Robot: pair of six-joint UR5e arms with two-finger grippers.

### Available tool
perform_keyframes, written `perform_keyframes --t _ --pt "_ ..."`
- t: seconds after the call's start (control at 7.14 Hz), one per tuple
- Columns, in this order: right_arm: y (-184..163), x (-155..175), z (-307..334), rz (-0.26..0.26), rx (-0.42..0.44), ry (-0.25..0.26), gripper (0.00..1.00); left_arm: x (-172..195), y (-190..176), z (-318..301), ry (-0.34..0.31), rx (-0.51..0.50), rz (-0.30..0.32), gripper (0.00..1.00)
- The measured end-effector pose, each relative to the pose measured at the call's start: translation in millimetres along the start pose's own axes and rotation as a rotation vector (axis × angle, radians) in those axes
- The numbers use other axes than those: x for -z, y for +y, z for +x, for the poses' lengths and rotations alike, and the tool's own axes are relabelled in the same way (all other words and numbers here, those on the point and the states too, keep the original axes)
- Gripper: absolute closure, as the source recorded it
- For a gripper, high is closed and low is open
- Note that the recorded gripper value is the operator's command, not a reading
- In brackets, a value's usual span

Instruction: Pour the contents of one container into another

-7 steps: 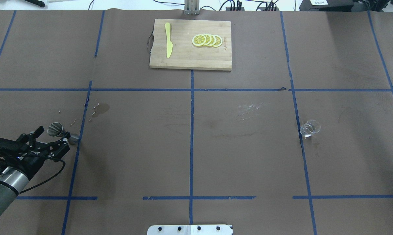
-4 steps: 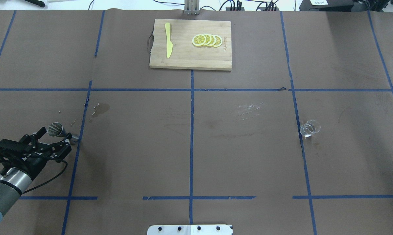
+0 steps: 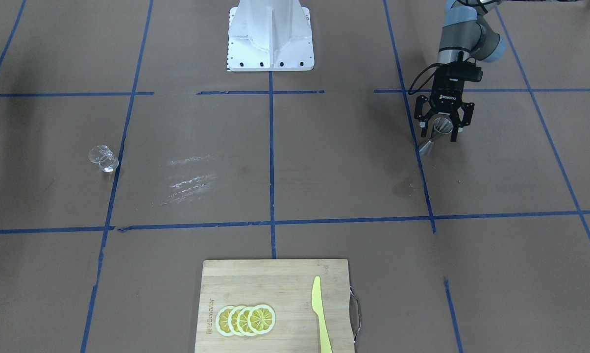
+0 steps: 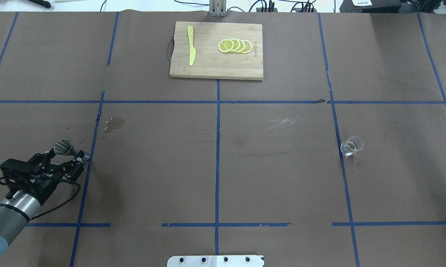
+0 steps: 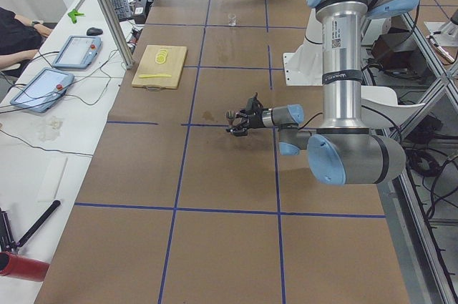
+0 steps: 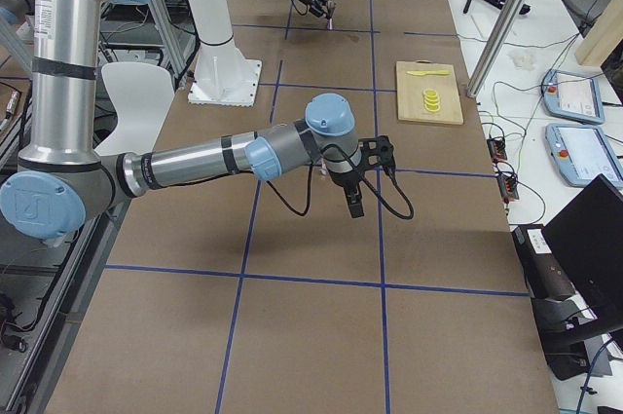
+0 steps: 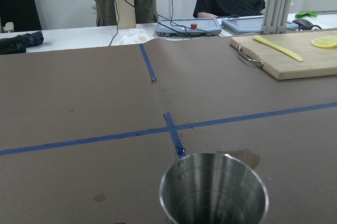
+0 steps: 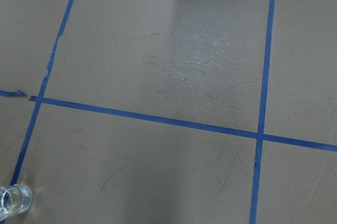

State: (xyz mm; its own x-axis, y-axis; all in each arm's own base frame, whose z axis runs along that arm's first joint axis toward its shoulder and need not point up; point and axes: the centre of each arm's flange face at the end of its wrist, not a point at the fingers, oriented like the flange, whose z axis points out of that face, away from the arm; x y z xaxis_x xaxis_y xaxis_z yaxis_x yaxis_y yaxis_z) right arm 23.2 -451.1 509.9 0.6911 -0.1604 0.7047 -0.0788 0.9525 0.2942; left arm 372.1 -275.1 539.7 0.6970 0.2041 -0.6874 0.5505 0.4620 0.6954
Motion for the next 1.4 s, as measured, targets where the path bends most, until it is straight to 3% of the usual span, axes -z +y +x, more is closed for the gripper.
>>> perform_keyframes --t 0.56,0.7,0.98,1.4 --pt "0.1 -0.3 0.7 0.000 -0.001 0.004 0.00 -0.8 3.3 0.6 0.008 -0.003 -0.019 0.25" --pt "0.1 -0.3 0.8 0.000 -0.001 0.004 0.00 -0.8 4.1 1.0 0.012 -0.003 -0.026 0.28" --pt "0.2 -0.8 1.3 -0.001 -0.001 0.005 0.00 -0.7 4.9 2.1 0.019 -0.003 -0.037 0.58" --pt "0.1 -0.9 1.4 -0.001 0.000 0.005 0.00 -0.7 5.4 5.4 0.034 0.002 -0.053 0.59"
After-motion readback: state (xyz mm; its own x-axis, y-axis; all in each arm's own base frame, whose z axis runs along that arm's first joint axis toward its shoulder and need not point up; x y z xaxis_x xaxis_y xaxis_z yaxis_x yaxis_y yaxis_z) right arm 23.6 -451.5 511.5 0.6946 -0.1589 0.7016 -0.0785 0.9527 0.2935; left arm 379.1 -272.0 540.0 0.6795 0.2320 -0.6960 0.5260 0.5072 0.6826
